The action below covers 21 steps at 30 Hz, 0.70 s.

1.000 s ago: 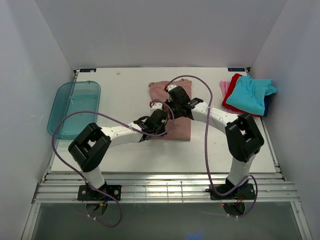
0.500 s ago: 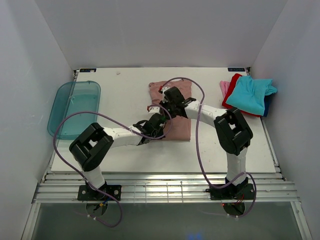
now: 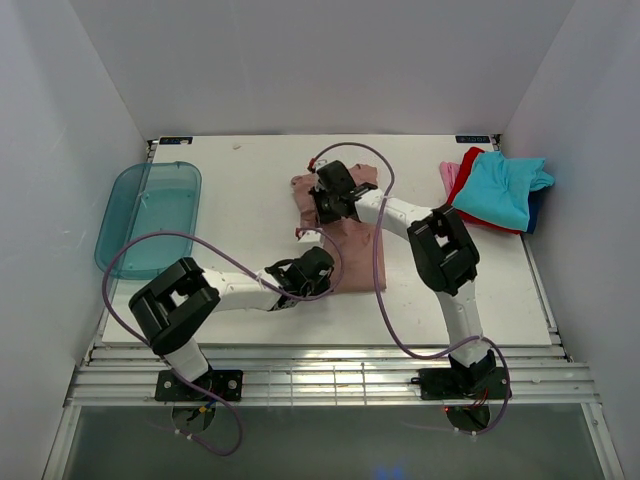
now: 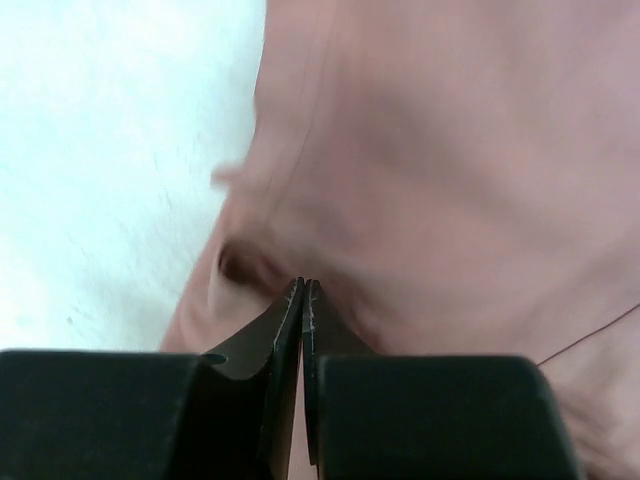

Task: Fold and stack the t-shirts
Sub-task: Fold the tshirt

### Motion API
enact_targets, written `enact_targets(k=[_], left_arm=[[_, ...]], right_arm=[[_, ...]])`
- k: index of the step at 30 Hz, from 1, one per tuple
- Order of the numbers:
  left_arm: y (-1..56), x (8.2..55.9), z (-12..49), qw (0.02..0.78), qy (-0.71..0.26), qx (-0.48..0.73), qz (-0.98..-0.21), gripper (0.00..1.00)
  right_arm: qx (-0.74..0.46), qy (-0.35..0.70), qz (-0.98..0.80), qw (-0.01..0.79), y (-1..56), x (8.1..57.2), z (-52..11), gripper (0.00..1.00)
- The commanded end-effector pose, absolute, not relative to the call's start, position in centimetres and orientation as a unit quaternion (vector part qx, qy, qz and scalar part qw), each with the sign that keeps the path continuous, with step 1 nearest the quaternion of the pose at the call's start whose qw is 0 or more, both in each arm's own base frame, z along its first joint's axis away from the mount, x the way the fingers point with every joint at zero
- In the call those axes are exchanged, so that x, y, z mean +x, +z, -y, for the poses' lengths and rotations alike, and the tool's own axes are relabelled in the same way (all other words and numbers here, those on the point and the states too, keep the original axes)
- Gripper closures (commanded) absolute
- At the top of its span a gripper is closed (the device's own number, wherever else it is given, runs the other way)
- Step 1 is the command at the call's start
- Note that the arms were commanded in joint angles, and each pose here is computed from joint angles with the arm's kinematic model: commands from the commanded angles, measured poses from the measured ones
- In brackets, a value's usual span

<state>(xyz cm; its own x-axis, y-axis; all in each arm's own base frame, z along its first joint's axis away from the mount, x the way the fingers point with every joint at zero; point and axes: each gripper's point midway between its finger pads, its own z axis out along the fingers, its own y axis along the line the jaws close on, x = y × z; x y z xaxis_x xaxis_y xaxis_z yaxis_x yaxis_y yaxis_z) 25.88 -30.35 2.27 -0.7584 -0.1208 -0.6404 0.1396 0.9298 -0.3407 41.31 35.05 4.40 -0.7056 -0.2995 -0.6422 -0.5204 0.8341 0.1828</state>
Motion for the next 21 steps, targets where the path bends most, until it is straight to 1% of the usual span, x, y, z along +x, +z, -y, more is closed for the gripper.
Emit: enact_targets(k=[1,2,3,7,9,10,11,12,13,14,15,16,17,19,20,21], left_arm=[[-1.2,21.4,28.2,0.286,-0.146,0.032,-0.947,1.00],[-1.6,20.7,28.1,0.282,-0.140,0.039,-0.948,1.00],[-1.7,20.3,28.2,0.280,-0.139,0.042,-0.949,1.00],[-2.0,19.2,27.6,0.277,-0.119,0.051,-0.952,1.00],[-0.9,19.9,27.7,0.298,-0.110,0.048,-0.947,1.00],[-0.3,20.1,27.3,0.303,-0.099,0.045,-0.947,1.00],[0.5,20.6,27.3,0.315,-0.093,0.045,-0.943,1.00],[2.8,22.0,28.0,0.347,-0.097,0.035,-0.932,1.00],[3.6,22.3,27.4,0.352,-0.076,0.037,-0.932,1.00],[4.9,22.9,27.4,0.365,-0.068,0.034,-0.928,1.00],[7.7,24.4,28.0,0.398,-0.070,0.019,-0.915,1.00],[8.6,24.6,27.5,0.402,-0.054,0.020,-0.914,0.99],[9.9,25.0,27.5,0.413,-0.051,0.015,-0.909,0.94],[13.0,25.9,27.5,0.437,-0.050,0.002,-0.898,0.72],[13.8,26.1,27.5,0.443,-0.051,0.000,-0.895,0.56],[14.5,26.2,27.4,0.448,-0.053,-0.005,-0.893,0.42]], right_arm=[[-0.204,0.166,-0.887,0.379,8.9,46.1,-35.0,0.92],[-0.202,0.156,-0.893,0.371,8.1,46.4,-34.6,0.92],[-0.196,0.154,-0.889,0.384,9.2,47.7,-34.3,0.92],[-0.191,0.126,-0.888,0.400,10.0,49.3,-32.7,0.92],[-0.194,0.119,-0.878,0.421,12.5,49.2,-32.0,0.92],[-0.193,0.109,-0.880,0.420,12.3,48.6,-31.2,0.92],[-0.188,0.113,-0.869,0.443,15.2,48.1,-30.7,0.92],[-0.186,0.112,-0.866,0.450,16.2,47.4,-30.1,0.91],[-0.180,0.107,-0.864,0.458,17.0,46.9,-29.3,0.88],[-0.174,0.105,-0.863,0.462,18.2,45.0,-27.8,0.86],[-0.166,0.108,-0.863,0.464,18.7,43.9,-27.2,0.81],[-0.165,0.112,-0.864,0.463,18.9,42.8,-26.6,0.66],[-0.167,0.118,-0.865,0.458,18.9,40.5,-25.4,0.56],[-0.169,0.137,-0.872,0.438,18.3,37.7,-24.7,0.33],[-0.173,0.143,-0.876,0.427,17.6,35.7,-23.9,0.28],[-0.175,0.150,-0.880,0.415,17.1,34.5,-23.6,0.21]])
